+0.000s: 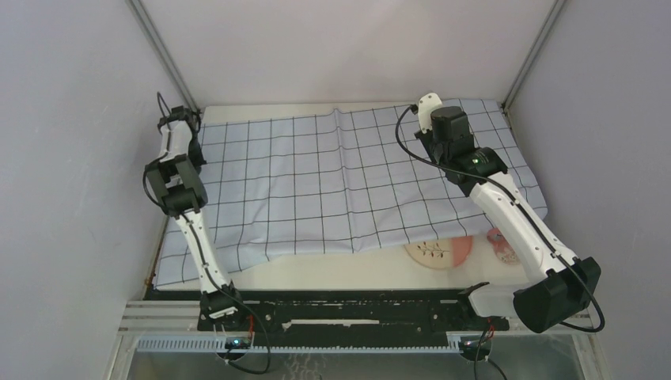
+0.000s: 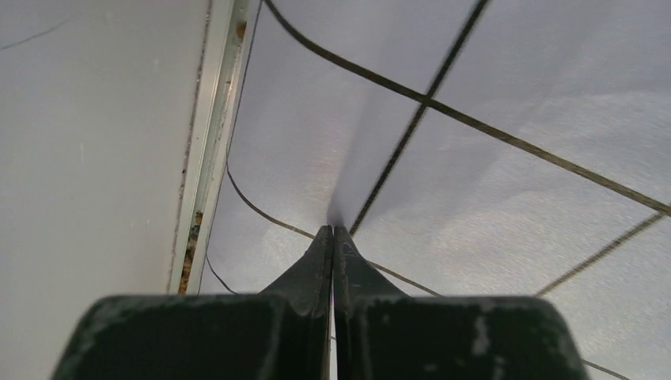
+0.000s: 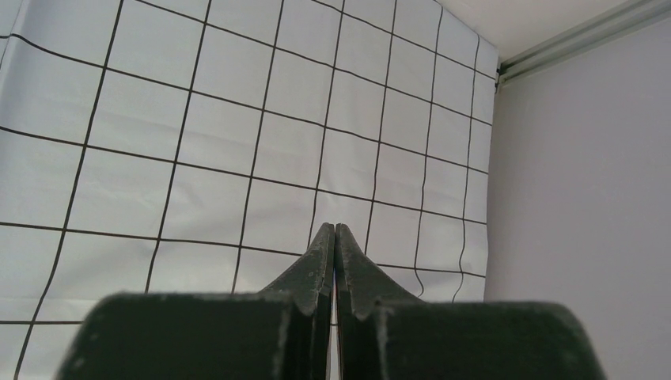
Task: Set the dinner table for one person
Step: Flatten out the napkin at the center of the board, then pick up the cup at the corner of the board.
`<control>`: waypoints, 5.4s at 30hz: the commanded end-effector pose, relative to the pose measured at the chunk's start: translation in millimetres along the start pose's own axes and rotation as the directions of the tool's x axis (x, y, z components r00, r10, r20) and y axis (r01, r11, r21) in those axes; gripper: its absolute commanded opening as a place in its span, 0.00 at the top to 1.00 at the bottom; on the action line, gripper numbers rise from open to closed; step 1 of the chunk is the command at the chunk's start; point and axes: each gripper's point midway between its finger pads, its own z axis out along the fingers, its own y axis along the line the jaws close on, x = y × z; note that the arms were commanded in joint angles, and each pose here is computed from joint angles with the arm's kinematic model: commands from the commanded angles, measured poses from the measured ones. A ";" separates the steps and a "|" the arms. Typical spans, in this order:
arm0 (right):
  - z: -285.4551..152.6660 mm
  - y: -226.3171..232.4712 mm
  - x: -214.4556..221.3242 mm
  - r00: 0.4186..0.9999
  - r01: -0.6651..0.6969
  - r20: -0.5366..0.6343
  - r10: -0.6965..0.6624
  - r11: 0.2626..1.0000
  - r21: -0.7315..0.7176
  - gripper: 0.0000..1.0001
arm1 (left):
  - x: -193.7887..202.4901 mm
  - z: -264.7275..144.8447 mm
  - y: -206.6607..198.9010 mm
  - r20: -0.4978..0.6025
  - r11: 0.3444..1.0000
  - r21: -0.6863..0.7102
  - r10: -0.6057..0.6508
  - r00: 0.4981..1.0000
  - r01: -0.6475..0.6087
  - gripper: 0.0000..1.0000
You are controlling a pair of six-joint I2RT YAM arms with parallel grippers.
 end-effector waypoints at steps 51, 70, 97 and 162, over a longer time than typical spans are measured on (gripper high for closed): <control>-17.4 -6.8 3.5 0.998 -0.037 0.043 0.037 0.999 -0.005 0.97 | 105.1 -63.3 -41.3 -0.144 0.946 0.313 -0.039 0.989 0.083 0.63; -26.0 -63.4 50.6 0.977 -0.196 -0.050 0.206 0.967 0.165 0.81 | 59.7 -83.9 -59.5 -0.024 0.961 0.274 0.026 0.999 -0.019 0.59; -45.0 -108.6 245.7 0.831 -0.436 -0.273 0.485 0.872 0.220 0.65 | 90.2 -245.2 -83.2 0.576 0.794 0.387 0.190 0.795 -0.469 0.08; -34.0 -63.8 311.0 0.700 -0.484 -0.498 0.512 0.853 0.196 0.55 | 97.3 -262.6 -114.6 0.642 0.701 0.382 0.267 0.718 -0.602 0.07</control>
